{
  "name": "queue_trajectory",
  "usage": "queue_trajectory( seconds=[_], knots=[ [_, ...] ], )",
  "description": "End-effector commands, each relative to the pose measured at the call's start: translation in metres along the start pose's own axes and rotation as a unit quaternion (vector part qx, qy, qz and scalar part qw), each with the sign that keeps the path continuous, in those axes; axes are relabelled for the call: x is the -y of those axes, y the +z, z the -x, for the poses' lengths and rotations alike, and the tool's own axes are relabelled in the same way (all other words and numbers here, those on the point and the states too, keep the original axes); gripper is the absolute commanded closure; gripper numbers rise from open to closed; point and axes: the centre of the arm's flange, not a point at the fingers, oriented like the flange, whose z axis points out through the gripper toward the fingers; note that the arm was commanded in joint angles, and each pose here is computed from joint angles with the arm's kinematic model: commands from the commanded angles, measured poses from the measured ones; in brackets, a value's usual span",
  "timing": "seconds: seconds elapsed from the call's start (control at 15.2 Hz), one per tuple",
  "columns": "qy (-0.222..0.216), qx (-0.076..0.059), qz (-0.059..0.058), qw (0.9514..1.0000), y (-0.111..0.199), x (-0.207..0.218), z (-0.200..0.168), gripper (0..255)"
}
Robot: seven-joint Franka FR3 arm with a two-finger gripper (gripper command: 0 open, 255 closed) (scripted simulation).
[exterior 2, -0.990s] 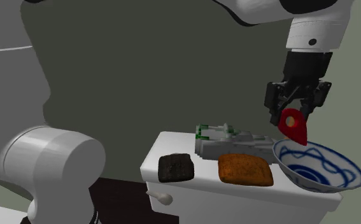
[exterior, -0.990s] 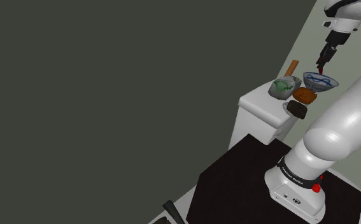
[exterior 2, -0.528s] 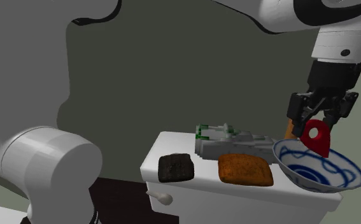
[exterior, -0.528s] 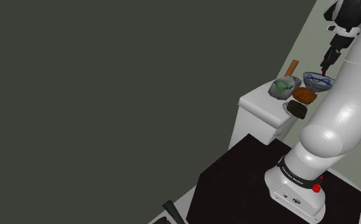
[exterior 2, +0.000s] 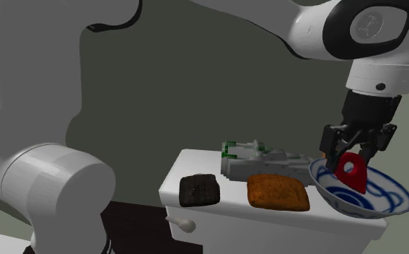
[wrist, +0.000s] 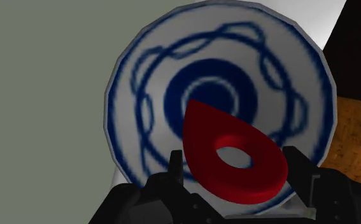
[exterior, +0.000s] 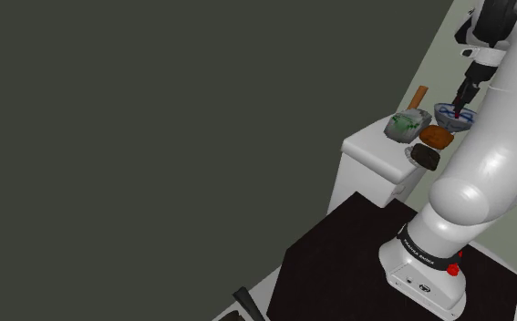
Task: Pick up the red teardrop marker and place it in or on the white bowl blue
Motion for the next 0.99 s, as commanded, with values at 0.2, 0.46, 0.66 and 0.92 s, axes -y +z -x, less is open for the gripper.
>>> queue_trajectory(
  seconds=[0.2,0.46,0.66,0.92],
  knots=[
    [0.0,0.0,0.0,1.0,0.0161,-0.0005,0.0003,255],
    [0.0,0.0,0.0,1.0,0.0161,-0.0005,0.0002,255],
    [0.0,0.0,0.0,1.0,0.0162,-0.0005,0.0002,0],
    [0.0,0.0,0.0,1.0,0.0161,-0.0005,0.0002,0]
  ],
)
